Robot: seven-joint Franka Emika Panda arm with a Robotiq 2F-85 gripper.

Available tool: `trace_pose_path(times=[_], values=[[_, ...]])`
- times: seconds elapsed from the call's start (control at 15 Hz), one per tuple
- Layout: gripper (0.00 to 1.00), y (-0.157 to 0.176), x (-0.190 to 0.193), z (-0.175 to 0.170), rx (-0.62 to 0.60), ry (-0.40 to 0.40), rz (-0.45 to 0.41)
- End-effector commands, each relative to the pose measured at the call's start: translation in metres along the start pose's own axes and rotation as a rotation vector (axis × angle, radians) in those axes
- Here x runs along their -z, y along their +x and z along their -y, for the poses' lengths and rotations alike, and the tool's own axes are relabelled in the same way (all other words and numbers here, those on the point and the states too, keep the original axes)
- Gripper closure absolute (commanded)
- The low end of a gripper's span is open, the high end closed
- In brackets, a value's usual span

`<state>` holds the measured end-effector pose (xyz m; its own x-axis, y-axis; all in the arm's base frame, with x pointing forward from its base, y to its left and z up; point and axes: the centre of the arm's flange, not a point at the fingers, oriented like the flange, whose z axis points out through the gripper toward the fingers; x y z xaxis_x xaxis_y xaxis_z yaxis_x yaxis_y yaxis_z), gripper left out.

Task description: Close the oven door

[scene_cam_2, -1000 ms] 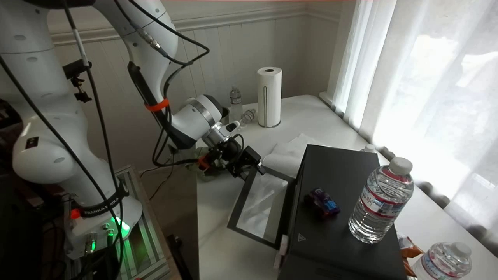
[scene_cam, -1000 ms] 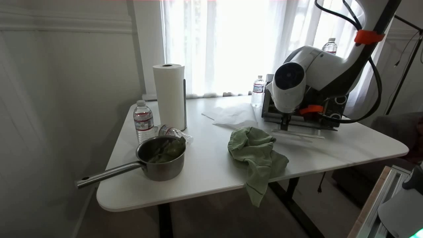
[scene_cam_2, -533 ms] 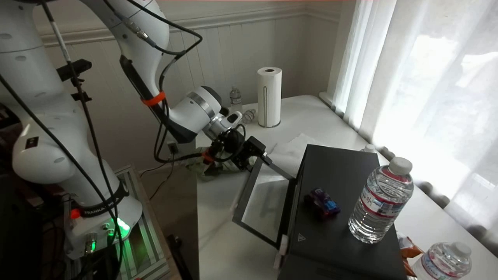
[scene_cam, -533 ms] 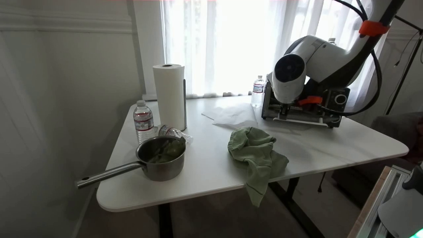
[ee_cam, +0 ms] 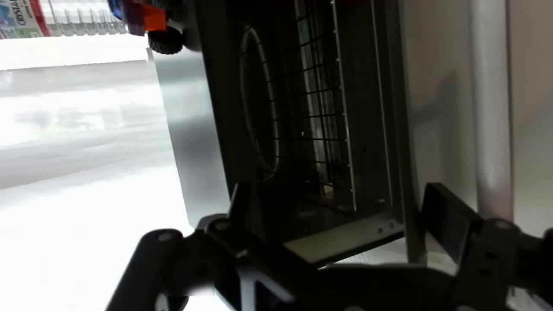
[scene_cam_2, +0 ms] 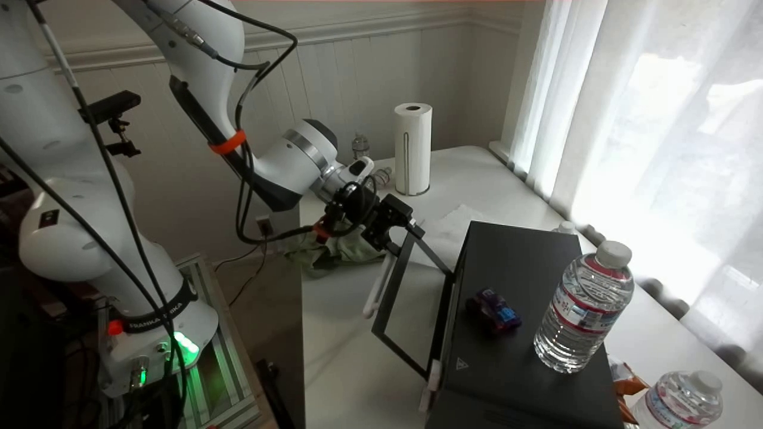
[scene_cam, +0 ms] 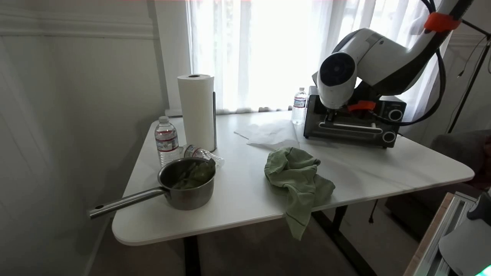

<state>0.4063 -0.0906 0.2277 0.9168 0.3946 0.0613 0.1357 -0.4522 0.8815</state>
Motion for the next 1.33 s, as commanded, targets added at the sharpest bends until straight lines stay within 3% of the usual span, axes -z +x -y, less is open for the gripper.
trace_pose_path(times=[0.0,0.53,1.27], values=[[0.0,-0.004,0.015,-0.025,-0.026,-0.069,-0.046],[0.0,-0.002,-0.007,-0.052,-0.066,-0.089,-0.021],[0.0,-0.009,-0.022,-0.054,-0.076,-0.105,0.008]])
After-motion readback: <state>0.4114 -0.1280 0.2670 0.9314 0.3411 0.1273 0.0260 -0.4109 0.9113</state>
